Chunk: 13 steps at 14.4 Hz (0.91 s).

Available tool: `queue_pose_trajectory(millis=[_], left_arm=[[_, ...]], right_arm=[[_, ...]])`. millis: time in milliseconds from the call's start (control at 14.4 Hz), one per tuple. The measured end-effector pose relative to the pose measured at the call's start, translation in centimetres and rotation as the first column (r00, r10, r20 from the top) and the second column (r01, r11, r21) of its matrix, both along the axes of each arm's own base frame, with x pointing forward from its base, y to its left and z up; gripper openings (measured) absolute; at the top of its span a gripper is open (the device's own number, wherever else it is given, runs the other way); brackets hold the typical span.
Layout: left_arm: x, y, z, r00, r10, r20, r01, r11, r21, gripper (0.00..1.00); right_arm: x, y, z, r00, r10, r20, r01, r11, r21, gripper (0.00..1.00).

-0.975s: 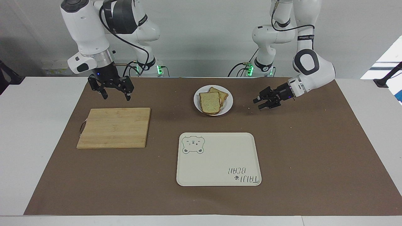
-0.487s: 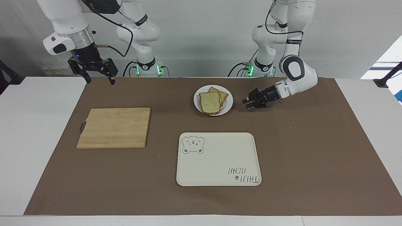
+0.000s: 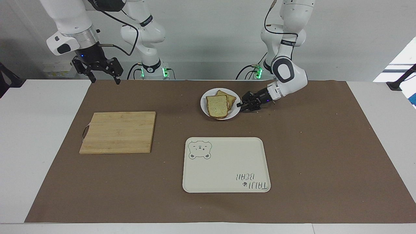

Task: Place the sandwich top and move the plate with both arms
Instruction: 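Move the left gripper to the plate rim nearest the robot, then push the plate with the left gripper onto the bear tray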

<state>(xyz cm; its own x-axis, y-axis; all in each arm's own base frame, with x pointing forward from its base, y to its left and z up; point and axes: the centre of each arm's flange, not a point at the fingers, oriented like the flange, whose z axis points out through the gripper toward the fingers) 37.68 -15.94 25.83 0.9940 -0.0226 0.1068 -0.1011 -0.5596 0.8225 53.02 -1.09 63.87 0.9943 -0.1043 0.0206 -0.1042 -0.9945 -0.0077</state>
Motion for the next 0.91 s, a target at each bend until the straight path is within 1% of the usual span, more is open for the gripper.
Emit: queue_pose_trajectory(millis=[139,209,348,557,696,766,836,905], left_arm=[[-0.3,0.3,-0.9,1.0,-0.002,0.011,0.002,1.0,-0.001,0.42],[-0.4,0.3,-1.4,1.0,0.001,0.009,-0.001,1.0,-0.002,0.38],[-0.6,0.0,-2.0,1.0,0.006,0.006,-0.006,1.0,-0.008,0.37],[-0.9,-0.8,-2.1,1.0,0.0,0.006,0.0,1.0,-0.006,0.36],[-1.3,-1.6,-2.2,1.0,-0.015,0.013,0.015,1.0,0.015,0.35],[-1.5,-2.0,-2.2,1.0,-0.025,0.017,0.025,0.999,0.025,0.31],[-1.7,-2.4,-2.3,0.999,-0.033,0.02,0.032,0.999,0.033,0.31],[-1.9,-2.8,-2.3,0.999,-0.041,0.021,0.04,0.998,0.038,0.25]], right_arm=[[0.0,0.0,0.0,1.0,0.002,0.0,-0.002,1.0,-0.003,1.0],[-0.1,-0.1,0.1,1.0,0.003,-0.001,-0.003,1.0,-0.006,1.0],[-0.3,-0.2,0.4,1.0,0.002,0.0,-0.002,1.0,-0.01,1.0],[-1.0,-0.8,1.6,1.0,0.008,0.02,-0.008,1.0,-0.011,1.0],[-1.3,-1.2,2.0,0.999,0.026,0.028,-0.026,1.0,-0.012,1.0],[-1.3,-1.2,2.1,0.999,0.028,0.028,-0.027,1.0,-0.012,1.0],[-1.3,-1.2,2.0,0.999,0.028,0.028,-0.028,1.0,-0.012,1.0],[-1.3,-1.2,2.0,0.999,0.03,0.028,-0.03,0.999,-0.012,1.0]])
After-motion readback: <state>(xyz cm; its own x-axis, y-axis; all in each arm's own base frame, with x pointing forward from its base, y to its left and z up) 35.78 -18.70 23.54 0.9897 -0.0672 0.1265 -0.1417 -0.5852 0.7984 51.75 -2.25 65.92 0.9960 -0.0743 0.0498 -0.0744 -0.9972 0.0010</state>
